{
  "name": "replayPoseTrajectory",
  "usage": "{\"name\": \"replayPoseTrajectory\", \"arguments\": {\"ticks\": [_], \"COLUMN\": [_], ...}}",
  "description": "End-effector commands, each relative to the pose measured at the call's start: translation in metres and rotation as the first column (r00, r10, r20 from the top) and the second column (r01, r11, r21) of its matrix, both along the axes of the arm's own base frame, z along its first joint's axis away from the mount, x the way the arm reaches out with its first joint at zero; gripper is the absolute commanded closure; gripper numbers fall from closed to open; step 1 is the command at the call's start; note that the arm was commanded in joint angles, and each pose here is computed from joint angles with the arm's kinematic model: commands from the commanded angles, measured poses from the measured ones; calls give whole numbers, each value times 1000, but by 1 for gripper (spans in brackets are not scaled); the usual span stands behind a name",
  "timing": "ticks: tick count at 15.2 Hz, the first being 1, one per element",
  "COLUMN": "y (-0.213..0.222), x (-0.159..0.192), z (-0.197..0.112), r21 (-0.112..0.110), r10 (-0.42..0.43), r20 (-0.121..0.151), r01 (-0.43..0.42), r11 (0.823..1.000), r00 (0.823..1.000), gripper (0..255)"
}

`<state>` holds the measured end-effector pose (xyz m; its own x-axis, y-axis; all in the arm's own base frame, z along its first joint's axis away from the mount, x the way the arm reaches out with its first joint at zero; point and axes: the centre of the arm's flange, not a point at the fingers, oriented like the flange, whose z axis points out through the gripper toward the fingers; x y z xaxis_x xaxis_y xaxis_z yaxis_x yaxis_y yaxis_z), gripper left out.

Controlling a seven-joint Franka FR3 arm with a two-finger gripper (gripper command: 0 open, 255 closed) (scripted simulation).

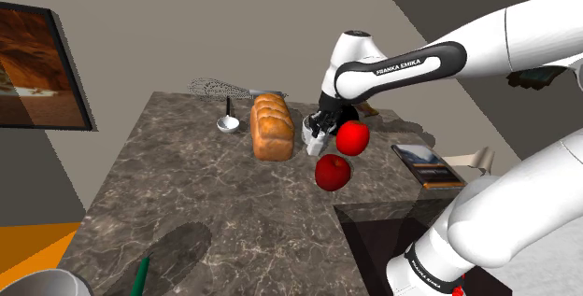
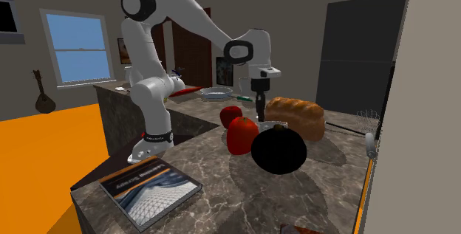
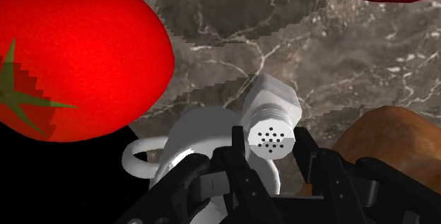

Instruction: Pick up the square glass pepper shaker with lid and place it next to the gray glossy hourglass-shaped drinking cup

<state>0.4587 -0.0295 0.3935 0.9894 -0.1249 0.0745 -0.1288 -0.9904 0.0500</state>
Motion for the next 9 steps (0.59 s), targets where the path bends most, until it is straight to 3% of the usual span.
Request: {"name": "replayPoseTrajectory", "arguments": {"ticks": [1, 9], "y": [3, 3], "x": [-1, -1], "z": [2, 44], "r21": [2, 2], "r10": [5, 5], "r20": [-16, -16], "r01": [-5, -5], "r11": [1000, 1000], "r00": [1000, 1000], "gripper": [255, 255]}}
